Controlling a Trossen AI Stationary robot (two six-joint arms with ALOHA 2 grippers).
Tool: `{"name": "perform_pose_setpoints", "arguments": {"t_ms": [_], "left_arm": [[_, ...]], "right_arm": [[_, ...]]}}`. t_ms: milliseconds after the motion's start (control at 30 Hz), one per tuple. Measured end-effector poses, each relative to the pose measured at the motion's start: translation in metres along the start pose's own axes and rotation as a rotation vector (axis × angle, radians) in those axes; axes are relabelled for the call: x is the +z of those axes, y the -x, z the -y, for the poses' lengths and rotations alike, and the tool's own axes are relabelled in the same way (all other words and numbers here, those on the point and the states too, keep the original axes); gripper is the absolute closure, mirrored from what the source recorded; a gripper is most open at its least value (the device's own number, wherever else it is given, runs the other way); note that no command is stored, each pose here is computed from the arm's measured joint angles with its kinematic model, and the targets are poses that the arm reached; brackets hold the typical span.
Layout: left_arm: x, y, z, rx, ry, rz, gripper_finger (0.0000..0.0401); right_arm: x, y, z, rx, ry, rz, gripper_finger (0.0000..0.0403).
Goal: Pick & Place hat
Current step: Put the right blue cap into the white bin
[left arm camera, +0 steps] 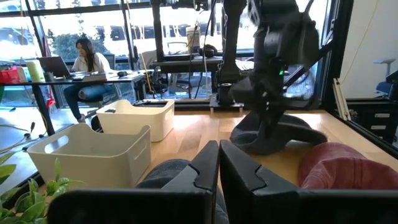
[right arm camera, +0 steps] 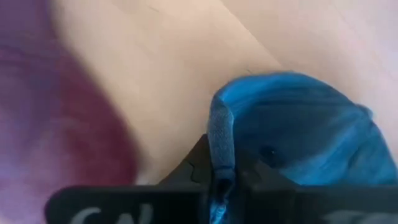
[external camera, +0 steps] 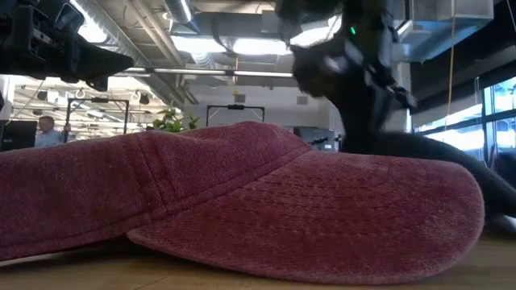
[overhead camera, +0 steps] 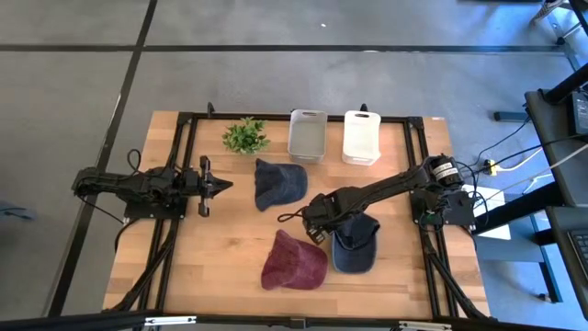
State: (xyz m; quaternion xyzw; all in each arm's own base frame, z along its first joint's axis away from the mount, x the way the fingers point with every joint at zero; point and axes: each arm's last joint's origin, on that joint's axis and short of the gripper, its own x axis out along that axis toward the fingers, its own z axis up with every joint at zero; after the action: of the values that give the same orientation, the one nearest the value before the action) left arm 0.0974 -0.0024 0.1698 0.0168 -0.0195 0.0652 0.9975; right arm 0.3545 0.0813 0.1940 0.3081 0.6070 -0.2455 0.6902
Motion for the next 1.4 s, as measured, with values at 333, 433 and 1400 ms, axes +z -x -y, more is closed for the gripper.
{"name": "perform_pose_setpoints", "arguments": {"t_ms": [333,433,1400], "left_arm": [[0.001,0.0,0.0,-0.002,0.01,0.005,0.0392],[0.004,0.0,0.0,-0.005,0.075,0.039,0.0389],[0.032,0.001,-0.009,0.178,0.624,0.378,0.0393]], "right_arm": [[0.014,0.141,-0.013,0.192,0.336,0.418,0.0387],[0.008,0.19,-0.001,0.235,0.45,0.589,0.0387],[-0.051,0.14,0.145,0.978,0.875,1.237,0.0388]]}}
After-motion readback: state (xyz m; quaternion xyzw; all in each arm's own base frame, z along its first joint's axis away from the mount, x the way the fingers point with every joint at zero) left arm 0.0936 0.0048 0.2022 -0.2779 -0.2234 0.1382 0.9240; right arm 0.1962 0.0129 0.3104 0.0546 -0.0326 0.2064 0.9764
